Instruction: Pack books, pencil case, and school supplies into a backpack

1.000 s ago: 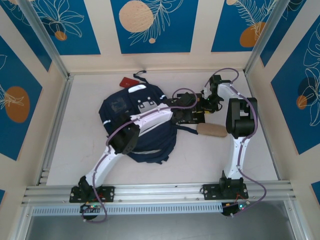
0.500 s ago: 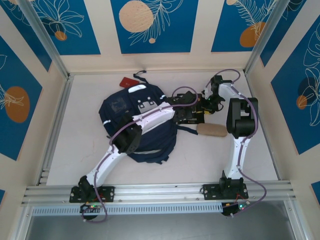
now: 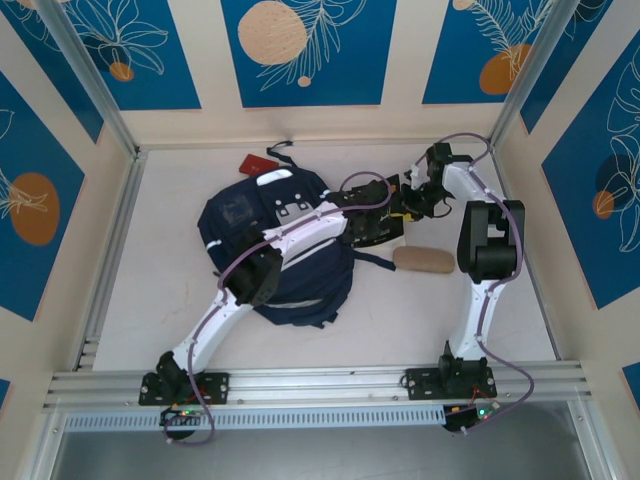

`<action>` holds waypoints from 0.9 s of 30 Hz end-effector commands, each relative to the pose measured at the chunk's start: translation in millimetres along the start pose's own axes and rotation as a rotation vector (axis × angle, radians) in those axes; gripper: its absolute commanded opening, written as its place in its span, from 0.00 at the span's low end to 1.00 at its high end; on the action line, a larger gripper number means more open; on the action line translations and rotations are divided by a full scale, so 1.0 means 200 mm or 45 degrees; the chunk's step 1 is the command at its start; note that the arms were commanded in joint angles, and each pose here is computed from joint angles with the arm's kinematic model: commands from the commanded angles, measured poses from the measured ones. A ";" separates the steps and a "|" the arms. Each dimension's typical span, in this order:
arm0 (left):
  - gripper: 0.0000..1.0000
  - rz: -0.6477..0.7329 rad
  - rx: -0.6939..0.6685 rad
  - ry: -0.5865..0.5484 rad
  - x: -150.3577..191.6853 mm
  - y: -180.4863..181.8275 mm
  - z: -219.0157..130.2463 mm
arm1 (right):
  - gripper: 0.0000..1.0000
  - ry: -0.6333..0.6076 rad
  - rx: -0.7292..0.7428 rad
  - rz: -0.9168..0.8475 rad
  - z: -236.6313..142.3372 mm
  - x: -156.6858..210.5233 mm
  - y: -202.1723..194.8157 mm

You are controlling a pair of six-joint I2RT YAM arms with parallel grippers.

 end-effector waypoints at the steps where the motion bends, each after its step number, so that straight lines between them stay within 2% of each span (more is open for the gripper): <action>1: 0.42 -0.025 0.007 0.093 0.07 0.02 0.13 | 0.18 0.041 -0.007 0.028 -0.03 0.05 0.06; 2: 0.42 -0.021 0.012 0.093 0.07 0.02 0.12 | 0.13 0.031 0.016 0.031 -0.03 0.05 0.05; 5: 0.42 0.018 0.046 0.063 0.02 0.00 0.05 | 0.05 -0.018 0.047 0.023 -0.09 0.03 0.05; 12: 0.60 0.144 0.185 -0.079 -0.21 0.00 -0.36 | 0.01 -0.149 -0.059 -0.062 -0.34 0.02 0.20; 17: 0.76 0.142 0.309 -0.168 -0.31 0.13 -0.68 | 0.00 -0.191 -0.240 -0.159 -0.52 0.09 0.36; 20: 0.86 0.186 0.427 -0.216 -0.35 0.21 -0.81 | 0.00 -0.177 -0.378 -0.222 -0.59 0.16 0.45; 22: 0.93 0.202 0.435 -0.253 -0.37 0.29 -0.88 | 0.00 -0.153 -0.502 -0.280 -0.63 0.23 0.52; 27: 0.97 0.159 0.578 -0.267 -0.36 0.44 -0.98 | 0.00 -0.059 -0.732 -0.421 -0.67 0.41 0.67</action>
Point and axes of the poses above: each hand's point on the last joint's axis, 136 mm out from that joint toward the fingers, its own z axis out along the fingers, its own y axis along the line the jaws close on, x = y × z, the point moved 5 cm from there along -z, back along the fingers, and after that the axes turned 15 degrees about z, right-handed, at the moved point
